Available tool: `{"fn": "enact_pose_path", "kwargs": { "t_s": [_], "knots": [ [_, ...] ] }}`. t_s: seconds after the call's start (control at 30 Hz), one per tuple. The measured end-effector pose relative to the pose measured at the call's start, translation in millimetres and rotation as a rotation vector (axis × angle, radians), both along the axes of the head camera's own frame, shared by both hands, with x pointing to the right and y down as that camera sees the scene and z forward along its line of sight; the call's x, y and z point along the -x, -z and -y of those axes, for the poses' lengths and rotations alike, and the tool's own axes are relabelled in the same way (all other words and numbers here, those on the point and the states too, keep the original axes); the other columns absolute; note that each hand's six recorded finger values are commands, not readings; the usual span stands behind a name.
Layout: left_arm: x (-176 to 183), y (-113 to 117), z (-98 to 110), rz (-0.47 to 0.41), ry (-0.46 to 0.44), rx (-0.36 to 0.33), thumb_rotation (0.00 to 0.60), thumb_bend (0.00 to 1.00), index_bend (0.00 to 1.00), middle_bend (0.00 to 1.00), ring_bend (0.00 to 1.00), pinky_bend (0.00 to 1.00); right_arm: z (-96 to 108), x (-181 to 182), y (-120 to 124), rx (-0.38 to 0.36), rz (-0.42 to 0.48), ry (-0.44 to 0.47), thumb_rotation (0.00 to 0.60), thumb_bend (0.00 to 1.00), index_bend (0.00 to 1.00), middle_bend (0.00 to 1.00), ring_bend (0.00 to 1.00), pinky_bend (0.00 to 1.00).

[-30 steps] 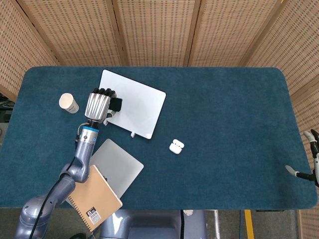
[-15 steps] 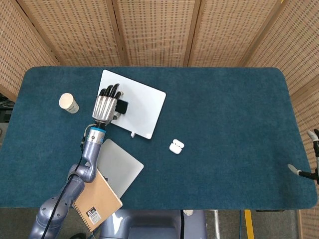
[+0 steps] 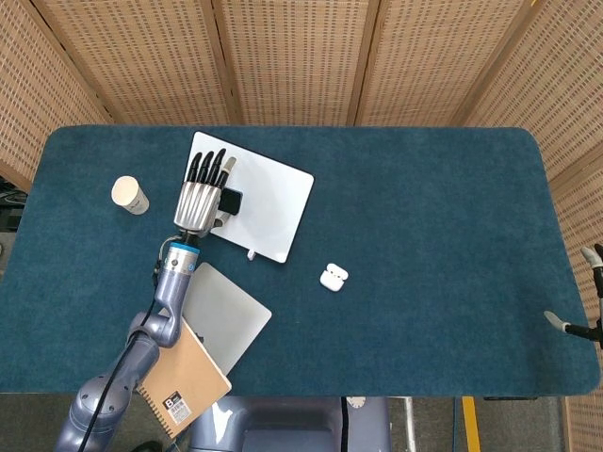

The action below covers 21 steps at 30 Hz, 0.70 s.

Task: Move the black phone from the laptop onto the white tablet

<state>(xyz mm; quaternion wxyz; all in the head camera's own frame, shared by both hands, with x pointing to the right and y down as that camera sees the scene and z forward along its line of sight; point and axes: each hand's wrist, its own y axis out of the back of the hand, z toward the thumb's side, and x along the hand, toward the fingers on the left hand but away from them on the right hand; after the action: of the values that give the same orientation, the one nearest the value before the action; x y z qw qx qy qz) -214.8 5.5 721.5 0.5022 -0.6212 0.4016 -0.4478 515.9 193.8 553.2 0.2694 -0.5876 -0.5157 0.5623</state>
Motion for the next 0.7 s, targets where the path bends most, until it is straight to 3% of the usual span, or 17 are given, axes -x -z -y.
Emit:
{"fn": "enact_pose_path", "kwargs": {
  "t_s": [0.37,0.7],
  "knots": [
    [77.9,35.6,-10.7,-0.053,-0.053,-0.077,0.6,0.0,0.0,0.0,0.0,0.0,-3.3,11.2,6.0,-0.019,0.014,0.04,0.6,0.0,0.0,0.0,0.0,0.0],
    [147.2,79.3,-58.7,-0.141,-0.018,0.009,0.6,0.0,0.0,0.0,0.0,0.0,-7.9,21.0,12.6,-0.038,0.013,0.07,0.6,0.0,0.0,0.0,0.0,0.0]
  ]
}}
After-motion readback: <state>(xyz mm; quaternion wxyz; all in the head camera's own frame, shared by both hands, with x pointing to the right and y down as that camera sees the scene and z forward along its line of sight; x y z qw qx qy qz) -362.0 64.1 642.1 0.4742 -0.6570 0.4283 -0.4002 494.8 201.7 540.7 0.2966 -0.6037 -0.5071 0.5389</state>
